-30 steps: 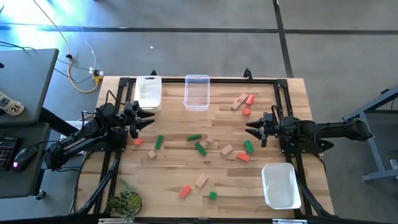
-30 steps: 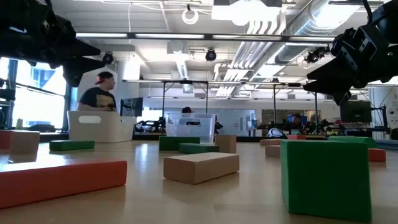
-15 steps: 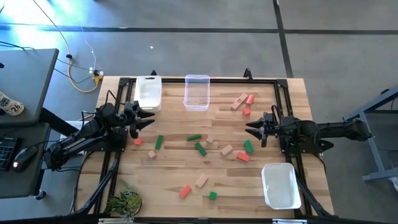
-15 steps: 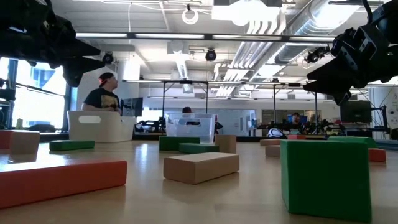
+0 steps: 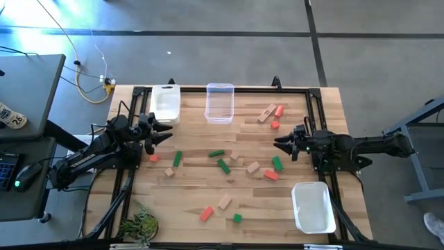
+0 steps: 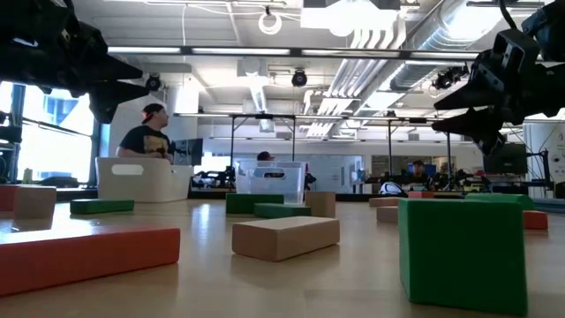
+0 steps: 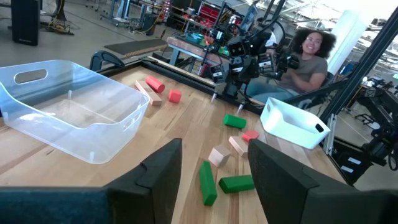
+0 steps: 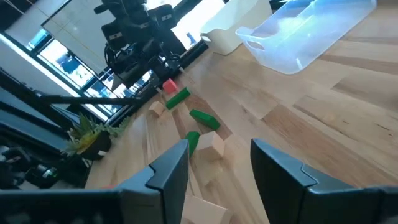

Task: Sort & place blocks by color
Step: Put the green block into the bottom white bin

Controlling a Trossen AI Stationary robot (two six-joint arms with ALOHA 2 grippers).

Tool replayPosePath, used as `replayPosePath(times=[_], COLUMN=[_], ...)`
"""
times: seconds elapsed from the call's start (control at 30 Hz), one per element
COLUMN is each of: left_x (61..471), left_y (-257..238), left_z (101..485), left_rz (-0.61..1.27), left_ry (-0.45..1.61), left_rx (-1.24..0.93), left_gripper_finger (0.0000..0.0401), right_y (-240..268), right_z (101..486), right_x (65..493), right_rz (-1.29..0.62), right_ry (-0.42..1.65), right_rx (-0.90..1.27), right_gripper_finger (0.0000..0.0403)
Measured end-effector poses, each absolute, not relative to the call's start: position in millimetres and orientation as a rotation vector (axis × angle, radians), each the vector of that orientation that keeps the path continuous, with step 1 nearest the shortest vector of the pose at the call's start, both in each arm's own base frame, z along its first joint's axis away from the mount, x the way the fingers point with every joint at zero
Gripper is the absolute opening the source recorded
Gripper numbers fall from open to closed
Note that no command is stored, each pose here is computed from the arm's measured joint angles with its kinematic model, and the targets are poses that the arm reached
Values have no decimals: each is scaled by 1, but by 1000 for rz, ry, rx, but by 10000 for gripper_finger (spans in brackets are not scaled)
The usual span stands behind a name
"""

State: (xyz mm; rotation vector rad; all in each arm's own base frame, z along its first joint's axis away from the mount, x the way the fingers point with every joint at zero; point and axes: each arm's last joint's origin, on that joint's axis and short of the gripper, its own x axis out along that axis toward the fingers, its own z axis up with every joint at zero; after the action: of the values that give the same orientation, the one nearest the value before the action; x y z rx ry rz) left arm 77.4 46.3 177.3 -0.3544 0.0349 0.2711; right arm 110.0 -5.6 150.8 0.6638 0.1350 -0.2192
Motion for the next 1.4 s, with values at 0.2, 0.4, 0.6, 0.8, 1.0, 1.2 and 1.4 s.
replayPosePath(times=[0.2,0.4,0.6,0.8,1.0,1.2,1.4], left_x=[77,77,77,77,77,77,77], left_y=[46,46,46,46,47,47,47], left_z=[177,177,177,177,177,177,177], left_rz=[271,271,271,277,282,306,315], left_ry=[35,35,34,34,14,-1,-4], left_rx=[-355,-355,-354,-354,-493,-560,-560], left_gripper_finger=[172,172,172,172,172,172,172], right_y=[-6,-6,-6,-6,-7,-7,-6], right_z=[152,163,181,196,217,256,273], right_x=[110,112,111,108,108,114,125], right_rz=[-231,-188,-87,-35,-54,-135,-258], right_ry=[112,-13,-186,-343,-354,-192,123], right_rx=[740,861,948,946,906,818,919], right_gripper_finger=[160,160,160,160,160,160,160])
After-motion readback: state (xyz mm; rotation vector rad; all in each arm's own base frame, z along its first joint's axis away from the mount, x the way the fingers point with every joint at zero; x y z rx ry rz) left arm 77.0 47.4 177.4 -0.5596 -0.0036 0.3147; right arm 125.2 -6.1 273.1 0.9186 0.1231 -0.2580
